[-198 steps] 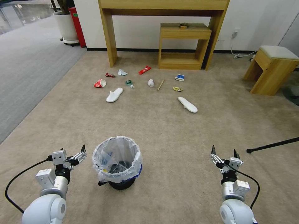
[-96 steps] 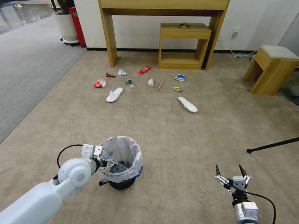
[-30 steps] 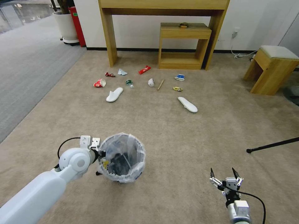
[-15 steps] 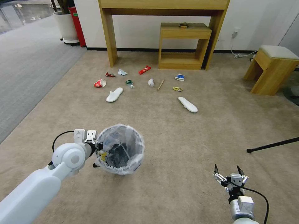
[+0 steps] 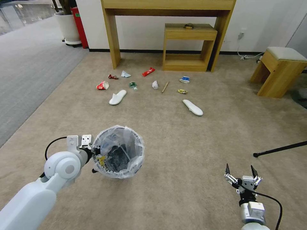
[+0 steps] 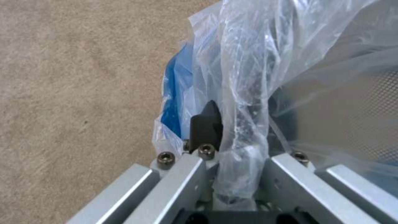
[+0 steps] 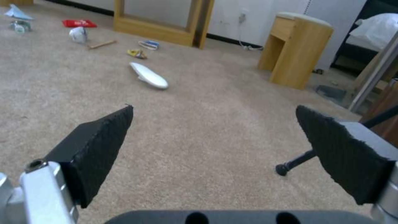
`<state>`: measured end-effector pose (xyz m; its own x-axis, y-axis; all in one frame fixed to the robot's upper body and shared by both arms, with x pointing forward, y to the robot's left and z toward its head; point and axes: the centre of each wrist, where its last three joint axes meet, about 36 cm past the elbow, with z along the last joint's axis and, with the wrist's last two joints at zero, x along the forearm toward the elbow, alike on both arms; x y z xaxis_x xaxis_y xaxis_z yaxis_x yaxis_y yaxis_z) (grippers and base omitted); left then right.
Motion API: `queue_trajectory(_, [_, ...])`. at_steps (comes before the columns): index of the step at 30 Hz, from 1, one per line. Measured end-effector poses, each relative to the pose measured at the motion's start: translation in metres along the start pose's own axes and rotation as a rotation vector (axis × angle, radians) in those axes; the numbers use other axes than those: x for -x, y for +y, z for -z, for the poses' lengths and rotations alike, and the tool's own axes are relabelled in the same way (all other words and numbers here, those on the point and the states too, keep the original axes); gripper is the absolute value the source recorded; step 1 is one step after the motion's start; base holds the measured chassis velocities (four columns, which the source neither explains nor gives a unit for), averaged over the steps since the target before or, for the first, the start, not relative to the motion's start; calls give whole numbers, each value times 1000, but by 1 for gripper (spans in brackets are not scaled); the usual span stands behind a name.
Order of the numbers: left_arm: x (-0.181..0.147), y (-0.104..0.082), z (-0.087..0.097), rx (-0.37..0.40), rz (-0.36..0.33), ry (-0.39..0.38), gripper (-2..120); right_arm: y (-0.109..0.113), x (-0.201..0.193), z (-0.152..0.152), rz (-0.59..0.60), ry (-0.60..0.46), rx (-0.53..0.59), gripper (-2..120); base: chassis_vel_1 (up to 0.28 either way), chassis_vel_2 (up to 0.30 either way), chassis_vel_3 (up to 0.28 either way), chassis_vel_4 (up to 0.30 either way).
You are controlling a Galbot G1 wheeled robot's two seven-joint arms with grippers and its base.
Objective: Pick up the trash bin and place the garbage on the floor into it.
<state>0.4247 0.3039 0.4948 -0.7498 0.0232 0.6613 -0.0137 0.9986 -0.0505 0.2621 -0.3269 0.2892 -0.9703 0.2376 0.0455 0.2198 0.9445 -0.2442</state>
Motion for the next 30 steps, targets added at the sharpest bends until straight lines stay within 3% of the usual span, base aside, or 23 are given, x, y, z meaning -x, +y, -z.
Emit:
queue_trajectory(16, [-2,3,-6,14,6,-15,0,7,-2,-2,-14,-8,28,100,14,17,-20,-21])
queue_trajectory(30, [0,5,-7,26,13,-25,0,11,-5,-4,-16,-6,39,100,213,207,-211,-209])
